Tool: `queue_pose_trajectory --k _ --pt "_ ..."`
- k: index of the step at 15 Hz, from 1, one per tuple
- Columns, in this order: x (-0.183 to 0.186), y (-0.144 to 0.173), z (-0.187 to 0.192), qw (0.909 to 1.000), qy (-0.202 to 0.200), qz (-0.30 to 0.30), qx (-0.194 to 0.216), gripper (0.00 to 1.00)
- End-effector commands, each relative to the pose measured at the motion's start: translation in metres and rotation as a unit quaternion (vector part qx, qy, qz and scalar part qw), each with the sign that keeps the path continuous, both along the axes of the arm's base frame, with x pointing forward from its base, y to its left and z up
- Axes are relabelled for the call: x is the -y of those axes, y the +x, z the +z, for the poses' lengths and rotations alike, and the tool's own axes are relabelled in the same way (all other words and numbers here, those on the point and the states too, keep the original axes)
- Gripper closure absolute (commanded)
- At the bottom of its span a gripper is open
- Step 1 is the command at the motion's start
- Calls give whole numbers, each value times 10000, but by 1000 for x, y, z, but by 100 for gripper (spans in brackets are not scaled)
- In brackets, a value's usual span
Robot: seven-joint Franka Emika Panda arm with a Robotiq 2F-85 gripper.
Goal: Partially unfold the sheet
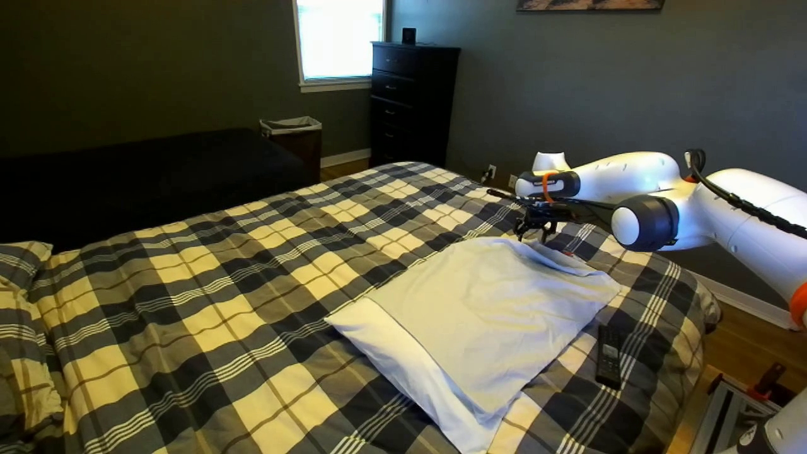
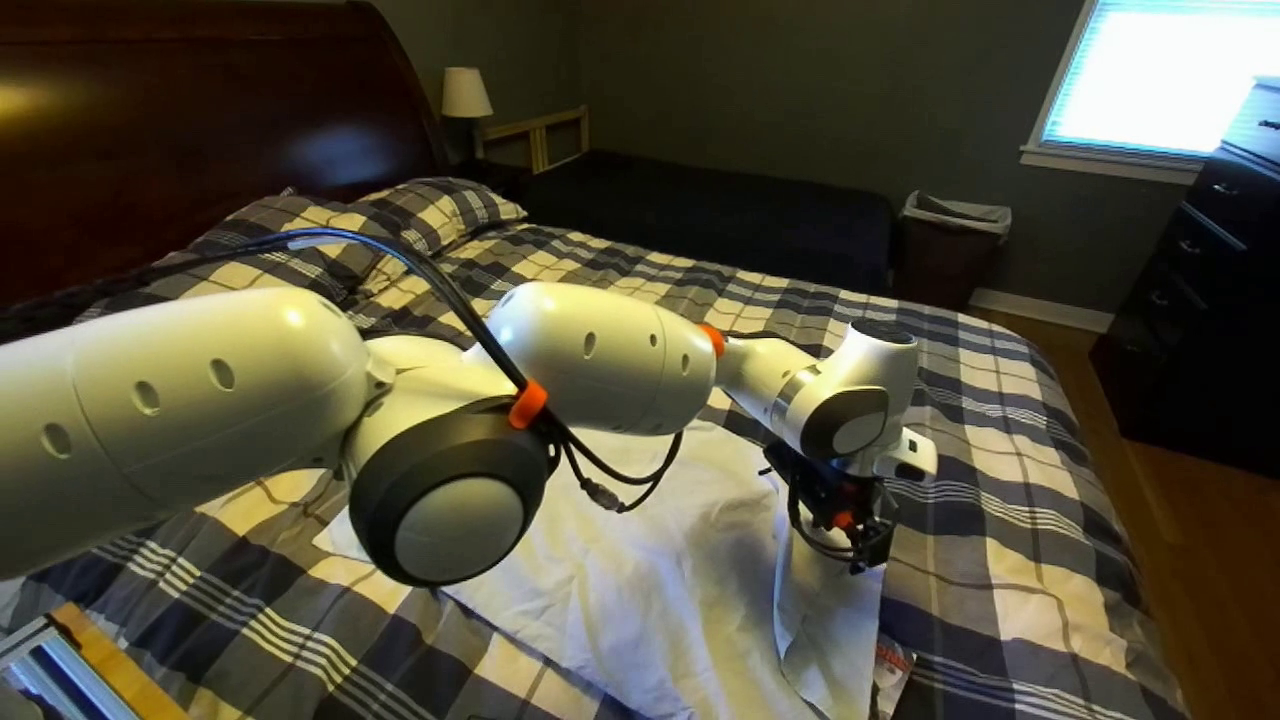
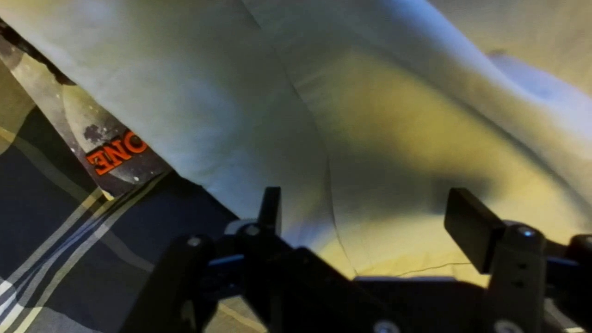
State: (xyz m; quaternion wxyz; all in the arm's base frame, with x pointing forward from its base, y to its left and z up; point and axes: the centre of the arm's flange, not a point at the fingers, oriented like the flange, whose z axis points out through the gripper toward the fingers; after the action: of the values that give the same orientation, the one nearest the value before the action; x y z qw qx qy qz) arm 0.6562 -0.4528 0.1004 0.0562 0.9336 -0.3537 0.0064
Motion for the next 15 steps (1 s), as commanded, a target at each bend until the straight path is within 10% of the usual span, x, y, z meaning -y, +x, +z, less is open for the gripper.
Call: queue_pose_trajectory --k 1,8,15 --pt "16 24 -16 9995 4 -160 263 42" --pt "14 27 -23 9989 -7 -291 378 95" --pt "21 29 -15 9970 -128 -430 632 100"
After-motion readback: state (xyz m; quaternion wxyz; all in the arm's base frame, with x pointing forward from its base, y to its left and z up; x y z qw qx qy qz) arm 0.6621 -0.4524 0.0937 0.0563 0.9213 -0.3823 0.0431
